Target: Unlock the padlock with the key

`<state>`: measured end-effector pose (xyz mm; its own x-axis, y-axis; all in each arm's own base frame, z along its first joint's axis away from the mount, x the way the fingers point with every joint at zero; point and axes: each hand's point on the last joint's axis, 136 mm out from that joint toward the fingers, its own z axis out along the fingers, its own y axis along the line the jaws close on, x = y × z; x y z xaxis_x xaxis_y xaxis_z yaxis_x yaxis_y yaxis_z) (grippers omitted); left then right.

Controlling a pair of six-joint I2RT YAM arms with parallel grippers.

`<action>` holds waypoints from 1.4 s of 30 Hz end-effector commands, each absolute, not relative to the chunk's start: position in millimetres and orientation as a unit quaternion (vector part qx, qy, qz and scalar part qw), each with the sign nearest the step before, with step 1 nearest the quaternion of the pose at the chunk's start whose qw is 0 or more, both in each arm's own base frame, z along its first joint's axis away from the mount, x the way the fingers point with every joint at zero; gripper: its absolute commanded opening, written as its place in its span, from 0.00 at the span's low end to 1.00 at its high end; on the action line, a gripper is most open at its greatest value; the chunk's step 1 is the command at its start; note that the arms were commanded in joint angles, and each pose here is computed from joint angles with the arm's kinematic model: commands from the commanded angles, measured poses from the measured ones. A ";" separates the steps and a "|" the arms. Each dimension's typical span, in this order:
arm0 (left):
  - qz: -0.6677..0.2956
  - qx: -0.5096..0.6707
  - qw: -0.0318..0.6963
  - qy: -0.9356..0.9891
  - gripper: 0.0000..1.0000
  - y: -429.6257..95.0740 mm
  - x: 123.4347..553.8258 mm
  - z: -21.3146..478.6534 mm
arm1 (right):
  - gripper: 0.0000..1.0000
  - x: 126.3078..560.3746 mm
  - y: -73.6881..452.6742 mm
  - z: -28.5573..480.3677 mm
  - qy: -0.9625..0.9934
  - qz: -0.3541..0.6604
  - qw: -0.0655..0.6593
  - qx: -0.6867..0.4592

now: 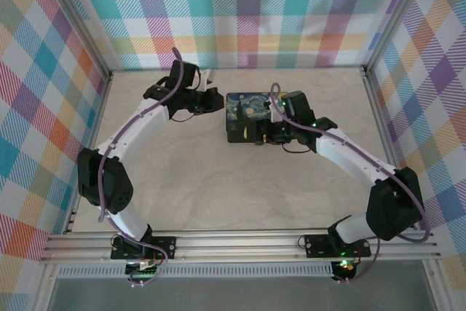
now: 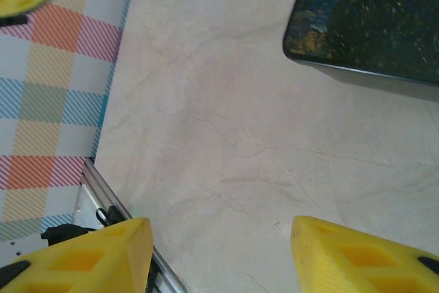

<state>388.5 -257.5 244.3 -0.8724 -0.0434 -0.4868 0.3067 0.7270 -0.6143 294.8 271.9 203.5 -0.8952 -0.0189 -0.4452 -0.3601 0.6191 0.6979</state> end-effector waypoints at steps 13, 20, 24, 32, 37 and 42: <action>-0.424 0.212 0.202 0.857 0.00 -308.8 311.2 285.9 | 0.48 299.5 259.5 238.2 0.825 0.343 0.353 -0.277; -0.431 0.220 0.194 0.853 0.00 -313.3 305.6 287.2 | 0.48 298.0 268.8 244.7 0.808 0.360 0.354 -0.302; -0.434 0.222 0.191 0.852 0.00 -314.7 304.8 286.9 | 0.48 295.4 274.3 246.4 0.800 0.374 0.350 -0.312; -0.442 0.223 0.182 0.850 0.00 -319.5 304.0 284.9 | 0.48 296.1 279.4 248.1 0.796 0.379 0.352 -0.314; -0.447 0.231 0.172 0.847 0.00 -322.5 300.0 282.4 | 0.42 301.6 280.2 249.9 0.800 0.376 0.352 -0.307; -0.447 0.230 0.170 0.848 0.00 -322.6 300.3 280.6 | 0.33 299.5 282.4 249.6 0.799 0.382 0.346 -0.311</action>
